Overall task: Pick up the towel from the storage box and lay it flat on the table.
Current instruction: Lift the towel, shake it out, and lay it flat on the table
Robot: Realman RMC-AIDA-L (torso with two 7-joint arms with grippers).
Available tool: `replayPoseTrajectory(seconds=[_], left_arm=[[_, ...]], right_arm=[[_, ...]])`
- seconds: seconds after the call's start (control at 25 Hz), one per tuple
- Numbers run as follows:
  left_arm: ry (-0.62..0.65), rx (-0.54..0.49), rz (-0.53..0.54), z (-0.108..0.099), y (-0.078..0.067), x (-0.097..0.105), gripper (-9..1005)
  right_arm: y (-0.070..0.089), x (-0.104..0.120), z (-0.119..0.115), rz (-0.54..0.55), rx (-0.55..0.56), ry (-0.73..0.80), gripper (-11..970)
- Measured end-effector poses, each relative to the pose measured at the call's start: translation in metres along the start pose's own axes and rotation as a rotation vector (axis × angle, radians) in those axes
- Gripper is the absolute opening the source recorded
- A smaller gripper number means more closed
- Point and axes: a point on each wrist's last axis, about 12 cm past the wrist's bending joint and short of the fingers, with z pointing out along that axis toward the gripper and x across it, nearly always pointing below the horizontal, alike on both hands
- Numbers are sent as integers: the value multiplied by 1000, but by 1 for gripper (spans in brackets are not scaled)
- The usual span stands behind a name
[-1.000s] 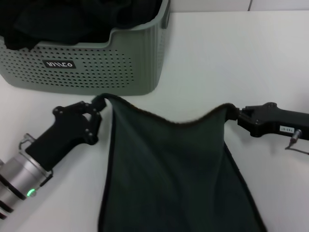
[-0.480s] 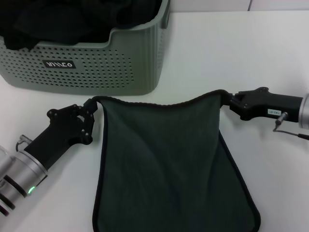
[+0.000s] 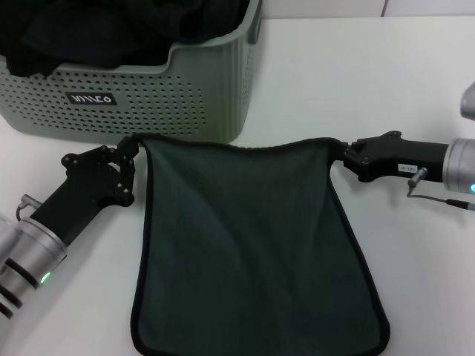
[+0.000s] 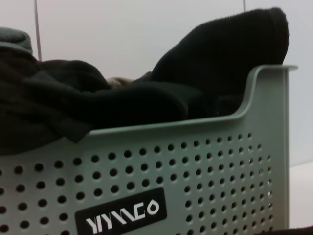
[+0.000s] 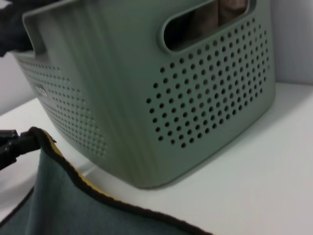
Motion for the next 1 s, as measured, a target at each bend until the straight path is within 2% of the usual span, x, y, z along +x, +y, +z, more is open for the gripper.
replayPoseTrajectory(seconds=[0.24,1.0], left_arm=[[53,-15,39,8,0,5,96],[156,-24,151,24,-2,12,109]], right_arm=[[1,2,9,-11,35,26,9],[-3,-3,11,-23,76,16,10]])
